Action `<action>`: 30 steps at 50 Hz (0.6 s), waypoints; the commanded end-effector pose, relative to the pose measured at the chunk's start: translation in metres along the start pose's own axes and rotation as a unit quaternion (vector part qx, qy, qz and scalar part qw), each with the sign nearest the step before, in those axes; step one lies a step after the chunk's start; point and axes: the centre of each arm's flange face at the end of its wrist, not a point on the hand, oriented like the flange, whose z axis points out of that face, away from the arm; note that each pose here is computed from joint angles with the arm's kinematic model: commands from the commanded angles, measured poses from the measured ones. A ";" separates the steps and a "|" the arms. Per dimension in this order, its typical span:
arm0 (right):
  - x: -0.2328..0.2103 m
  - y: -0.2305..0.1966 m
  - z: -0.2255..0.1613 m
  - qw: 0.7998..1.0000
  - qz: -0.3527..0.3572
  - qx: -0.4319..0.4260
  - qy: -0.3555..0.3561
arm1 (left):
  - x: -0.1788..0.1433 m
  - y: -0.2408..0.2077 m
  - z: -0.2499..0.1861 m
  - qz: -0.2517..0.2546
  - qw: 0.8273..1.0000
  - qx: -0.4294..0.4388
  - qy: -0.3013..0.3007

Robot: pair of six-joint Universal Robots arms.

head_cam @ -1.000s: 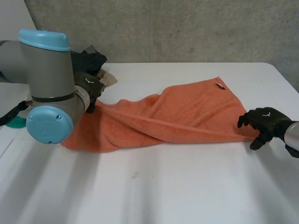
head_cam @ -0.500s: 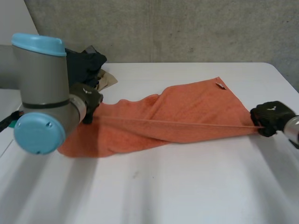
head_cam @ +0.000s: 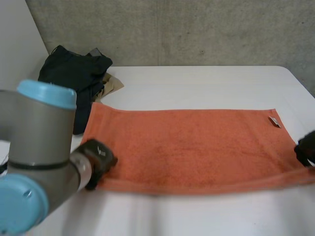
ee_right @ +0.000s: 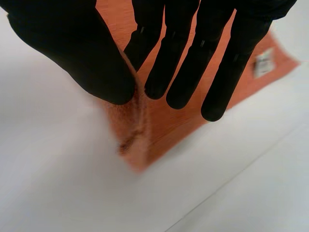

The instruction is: Fold the laundry.

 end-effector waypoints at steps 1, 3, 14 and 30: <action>0.021 -0.026 0.036 0.993 0.030 0.073 0.090 | -0.052 -0.034 0.050 -0.028 0.993 0.061 -0.101; 0.028 -0.036 0.046 0.988 0.038 0.094 0.113 | -0.066 -0.045 0.068 -0.029 0.988 0.082 -0.129; 0.069 -0.074 0.111 0.945 0.013 0.200 0.259 | -0.104 -0.082 0.142 -0.014 0.959 0.167 -0.227; 0.063 -0.076 0.154 0.936 0.057 0.177 0.298 | -0.084 -0.100 0.157 -0.001 0.947 0.215 -0.240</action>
